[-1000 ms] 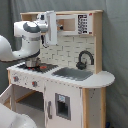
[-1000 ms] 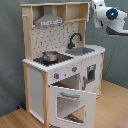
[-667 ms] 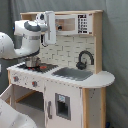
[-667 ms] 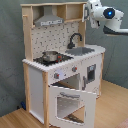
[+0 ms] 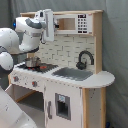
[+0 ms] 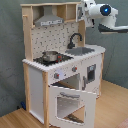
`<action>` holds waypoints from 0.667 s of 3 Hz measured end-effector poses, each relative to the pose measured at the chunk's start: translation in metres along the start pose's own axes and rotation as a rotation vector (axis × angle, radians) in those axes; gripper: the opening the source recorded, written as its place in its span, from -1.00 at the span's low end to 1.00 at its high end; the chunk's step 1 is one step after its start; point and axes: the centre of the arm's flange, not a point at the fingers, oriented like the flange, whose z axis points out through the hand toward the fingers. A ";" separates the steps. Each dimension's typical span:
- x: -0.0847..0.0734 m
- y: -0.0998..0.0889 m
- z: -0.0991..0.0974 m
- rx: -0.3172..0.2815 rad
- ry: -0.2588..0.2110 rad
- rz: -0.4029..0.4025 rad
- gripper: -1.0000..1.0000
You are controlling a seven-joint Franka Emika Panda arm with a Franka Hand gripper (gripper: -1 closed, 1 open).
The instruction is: Play with the kitchen
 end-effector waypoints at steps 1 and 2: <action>0.019 -0.004 0.006 0.040 0.033 0.012 -1.00; 0.033 -0.014 0.013 0.072 0.056 0.004 -1.00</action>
